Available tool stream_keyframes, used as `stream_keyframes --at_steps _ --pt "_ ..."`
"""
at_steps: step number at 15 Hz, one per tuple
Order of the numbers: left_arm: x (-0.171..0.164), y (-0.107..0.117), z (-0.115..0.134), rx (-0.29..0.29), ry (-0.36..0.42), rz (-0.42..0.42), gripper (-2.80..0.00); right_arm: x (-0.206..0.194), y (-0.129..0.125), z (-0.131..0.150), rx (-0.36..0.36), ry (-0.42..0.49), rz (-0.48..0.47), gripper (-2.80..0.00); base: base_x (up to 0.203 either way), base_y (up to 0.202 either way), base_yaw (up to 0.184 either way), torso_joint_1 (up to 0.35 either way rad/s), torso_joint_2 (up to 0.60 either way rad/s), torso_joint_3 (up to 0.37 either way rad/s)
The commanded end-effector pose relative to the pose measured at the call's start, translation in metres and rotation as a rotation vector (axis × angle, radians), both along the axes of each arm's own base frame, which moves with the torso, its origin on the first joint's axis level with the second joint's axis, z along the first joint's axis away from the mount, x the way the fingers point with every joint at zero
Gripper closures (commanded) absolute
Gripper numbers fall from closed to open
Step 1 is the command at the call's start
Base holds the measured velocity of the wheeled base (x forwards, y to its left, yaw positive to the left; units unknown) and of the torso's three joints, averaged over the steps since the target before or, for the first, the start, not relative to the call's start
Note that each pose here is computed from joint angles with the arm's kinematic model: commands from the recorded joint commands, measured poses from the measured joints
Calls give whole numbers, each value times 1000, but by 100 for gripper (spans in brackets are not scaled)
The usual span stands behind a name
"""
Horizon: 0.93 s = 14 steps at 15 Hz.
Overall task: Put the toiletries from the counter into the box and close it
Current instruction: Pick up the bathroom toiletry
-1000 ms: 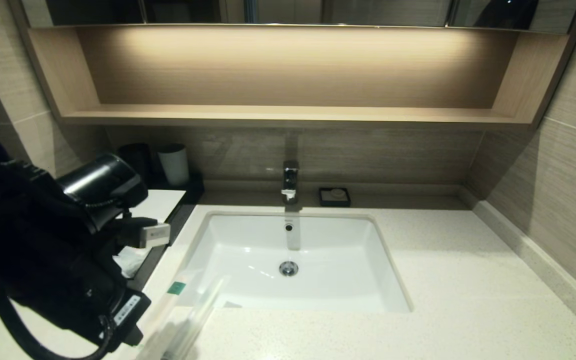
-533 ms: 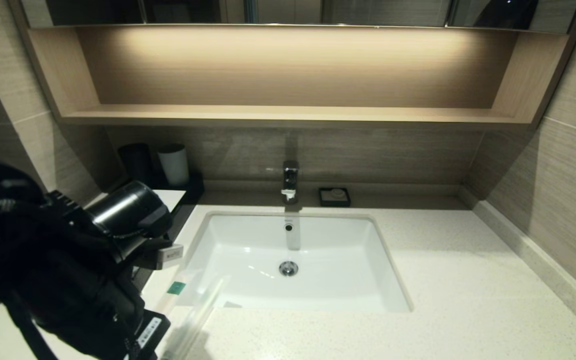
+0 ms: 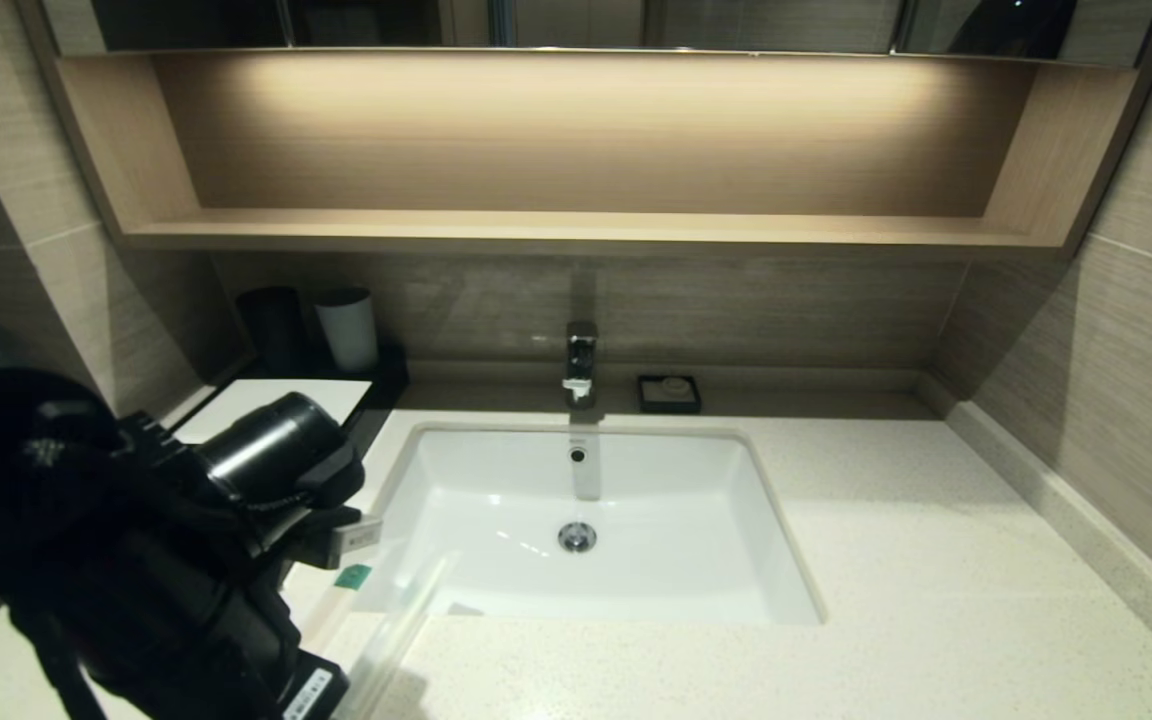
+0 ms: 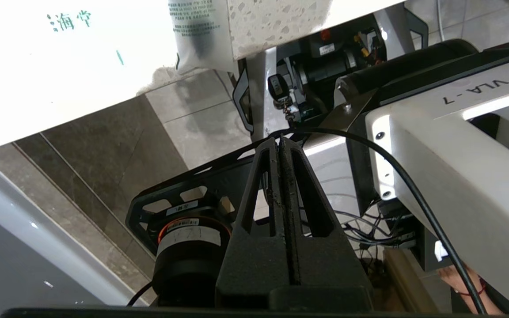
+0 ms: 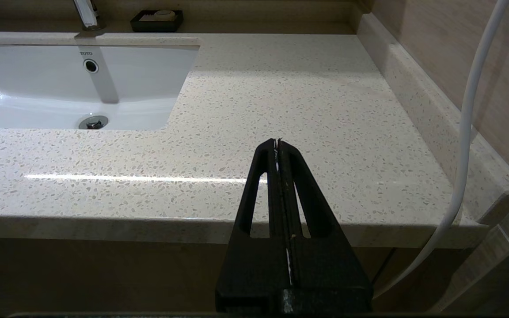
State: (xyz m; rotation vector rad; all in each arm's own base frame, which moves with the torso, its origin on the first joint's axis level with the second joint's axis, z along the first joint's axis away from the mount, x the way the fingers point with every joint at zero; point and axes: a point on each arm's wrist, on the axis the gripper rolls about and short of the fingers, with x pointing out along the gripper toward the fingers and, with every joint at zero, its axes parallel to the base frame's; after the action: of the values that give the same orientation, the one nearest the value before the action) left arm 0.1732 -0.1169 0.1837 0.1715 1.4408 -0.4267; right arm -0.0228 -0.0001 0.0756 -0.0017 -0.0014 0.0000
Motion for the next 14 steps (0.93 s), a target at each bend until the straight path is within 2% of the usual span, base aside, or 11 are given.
stream_keyframes --at_steps 1,6,9,14 --pt "2 -2 -1 13 19 -5 0 0 0 0 0 0 0 0 0 0 0 0 0 0" --pt "3 -3 -2 23 33 -10 0 0 0 0 0 0 0 0 0 0 0 0 0 0" --pt "-1 1 9 21 16 -9 0 0 0 0 0 0 0 0 0 0 0 0 0 0" --pt "-7 15 14 76 -5 -38 0 0 0 0 0 1 0 0 0 0 0 0 0 0"
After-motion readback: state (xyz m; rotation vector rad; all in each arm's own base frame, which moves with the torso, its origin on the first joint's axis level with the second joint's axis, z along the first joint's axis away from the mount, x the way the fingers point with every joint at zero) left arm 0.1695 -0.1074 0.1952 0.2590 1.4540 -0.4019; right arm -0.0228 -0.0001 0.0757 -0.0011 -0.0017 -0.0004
